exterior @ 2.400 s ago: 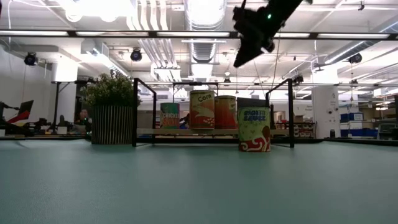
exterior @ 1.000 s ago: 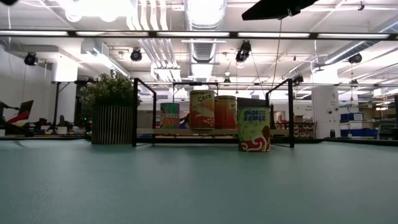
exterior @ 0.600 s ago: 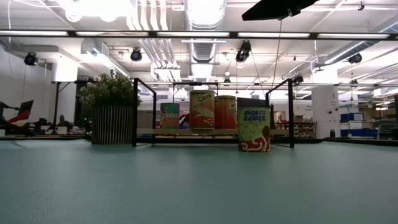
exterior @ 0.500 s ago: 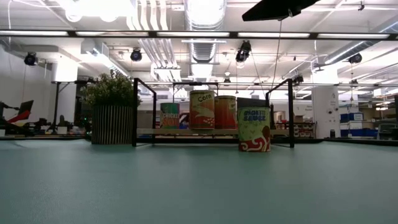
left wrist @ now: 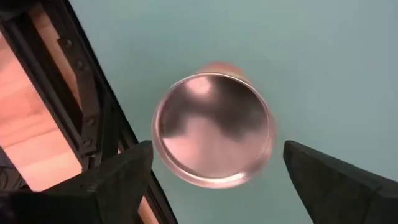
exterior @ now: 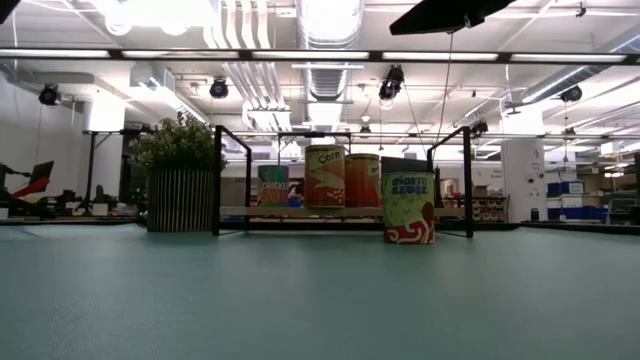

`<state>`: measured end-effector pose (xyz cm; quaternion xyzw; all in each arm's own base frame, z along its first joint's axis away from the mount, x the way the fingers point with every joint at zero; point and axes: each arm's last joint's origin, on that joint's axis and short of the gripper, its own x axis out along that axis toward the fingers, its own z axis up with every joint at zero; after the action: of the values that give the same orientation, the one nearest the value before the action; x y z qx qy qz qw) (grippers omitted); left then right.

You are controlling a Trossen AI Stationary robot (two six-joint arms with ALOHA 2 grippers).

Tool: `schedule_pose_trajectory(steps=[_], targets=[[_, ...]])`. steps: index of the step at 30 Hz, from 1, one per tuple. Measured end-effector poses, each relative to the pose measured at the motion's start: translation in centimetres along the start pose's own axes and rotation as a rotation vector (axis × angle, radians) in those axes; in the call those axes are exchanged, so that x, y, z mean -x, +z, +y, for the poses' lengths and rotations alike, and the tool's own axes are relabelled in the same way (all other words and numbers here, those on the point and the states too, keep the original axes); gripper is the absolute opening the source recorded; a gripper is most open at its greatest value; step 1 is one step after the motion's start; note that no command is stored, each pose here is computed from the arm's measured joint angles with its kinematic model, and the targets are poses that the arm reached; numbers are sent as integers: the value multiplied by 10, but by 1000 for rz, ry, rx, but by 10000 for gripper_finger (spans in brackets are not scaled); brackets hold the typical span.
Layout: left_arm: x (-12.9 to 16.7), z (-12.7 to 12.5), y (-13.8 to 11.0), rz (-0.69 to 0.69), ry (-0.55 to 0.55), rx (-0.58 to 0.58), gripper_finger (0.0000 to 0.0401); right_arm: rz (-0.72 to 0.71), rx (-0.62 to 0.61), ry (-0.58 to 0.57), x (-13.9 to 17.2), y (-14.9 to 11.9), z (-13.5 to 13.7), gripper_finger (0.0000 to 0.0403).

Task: Pick and place cans onto a shelf
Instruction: Put the canned pineapple on the shelf

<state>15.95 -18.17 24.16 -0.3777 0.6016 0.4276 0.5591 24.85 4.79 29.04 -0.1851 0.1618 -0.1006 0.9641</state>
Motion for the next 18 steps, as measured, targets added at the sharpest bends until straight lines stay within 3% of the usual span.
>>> schedule_pose_trajectory(steps=[18], targets=[[-12,12,0,-37,32,-30,340,12,5,3,0,-1,0,9]])
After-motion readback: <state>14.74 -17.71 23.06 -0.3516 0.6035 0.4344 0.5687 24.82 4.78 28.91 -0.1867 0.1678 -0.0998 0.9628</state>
